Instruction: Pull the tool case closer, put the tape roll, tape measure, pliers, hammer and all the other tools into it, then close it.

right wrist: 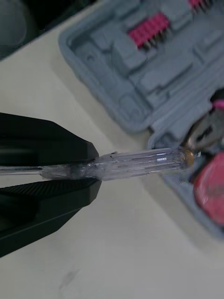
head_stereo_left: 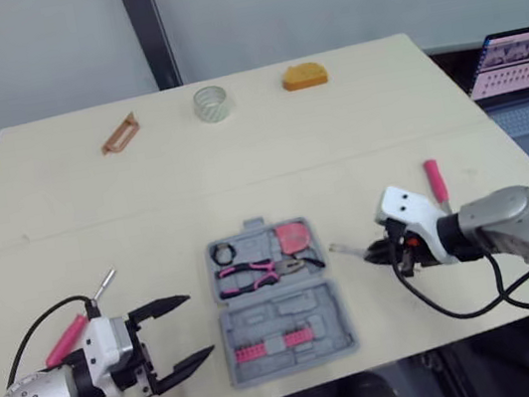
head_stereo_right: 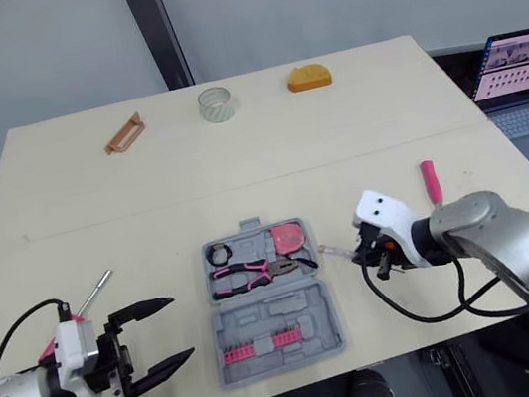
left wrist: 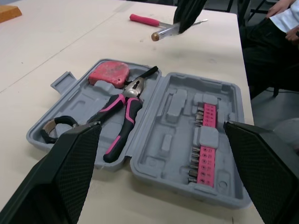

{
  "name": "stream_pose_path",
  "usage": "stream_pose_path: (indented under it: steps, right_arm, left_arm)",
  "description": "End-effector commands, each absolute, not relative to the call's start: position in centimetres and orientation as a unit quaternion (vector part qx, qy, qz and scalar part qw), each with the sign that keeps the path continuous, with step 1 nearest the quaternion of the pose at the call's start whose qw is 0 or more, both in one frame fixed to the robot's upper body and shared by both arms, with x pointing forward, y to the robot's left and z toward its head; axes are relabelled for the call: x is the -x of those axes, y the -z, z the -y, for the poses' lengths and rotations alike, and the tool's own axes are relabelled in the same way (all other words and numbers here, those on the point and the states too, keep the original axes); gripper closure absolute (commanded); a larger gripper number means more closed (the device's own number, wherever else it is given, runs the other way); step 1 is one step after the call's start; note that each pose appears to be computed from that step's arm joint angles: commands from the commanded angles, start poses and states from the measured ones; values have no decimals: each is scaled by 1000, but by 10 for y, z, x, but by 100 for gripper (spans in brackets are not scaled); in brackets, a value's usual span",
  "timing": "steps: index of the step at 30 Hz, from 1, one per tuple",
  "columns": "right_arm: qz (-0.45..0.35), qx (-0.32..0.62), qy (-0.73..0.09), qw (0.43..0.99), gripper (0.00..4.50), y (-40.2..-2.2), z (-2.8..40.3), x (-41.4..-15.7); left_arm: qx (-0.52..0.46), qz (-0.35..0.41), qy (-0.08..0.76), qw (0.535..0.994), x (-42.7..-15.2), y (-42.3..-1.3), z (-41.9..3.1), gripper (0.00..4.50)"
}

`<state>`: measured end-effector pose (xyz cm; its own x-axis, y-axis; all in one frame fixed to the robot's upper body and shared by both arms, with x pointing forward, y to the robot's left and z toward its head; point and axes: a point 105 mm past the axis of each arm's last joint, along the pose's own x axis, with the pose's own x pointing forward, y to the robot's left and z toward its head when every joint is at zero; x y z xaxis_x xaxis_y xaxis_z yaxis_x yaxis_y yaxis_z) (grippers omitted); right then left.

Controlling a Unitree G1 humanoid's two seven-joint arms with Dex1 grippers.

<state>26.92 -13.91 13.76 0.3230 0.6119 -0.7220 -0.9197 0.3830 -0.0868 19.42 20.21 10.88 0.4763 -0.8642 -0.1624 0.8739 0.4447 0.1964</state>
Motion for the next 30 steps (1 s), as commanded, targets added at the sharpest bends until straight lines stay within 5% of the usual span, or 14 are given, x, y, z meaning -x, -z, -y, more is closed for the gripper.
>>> stream_pose_path:
  steps: [1, 15, 30]
  right_arm:
    - [-304, 261, -530, 747, 442, -143, 116, -260]
    - [-303, 304, -581, 691, 442, -150, 49, -252]
    - [-326, 344, -591, 653, 442, -110, 6, -260]
  left_arm:
    - [-132, -7, 509, 850, -189, -115, -206, 0]
    - [-132, -21, 500, 855, -179, -116, -210, 0]
    - [-133, -41, 507, 851, -173, -116, -211, 0]
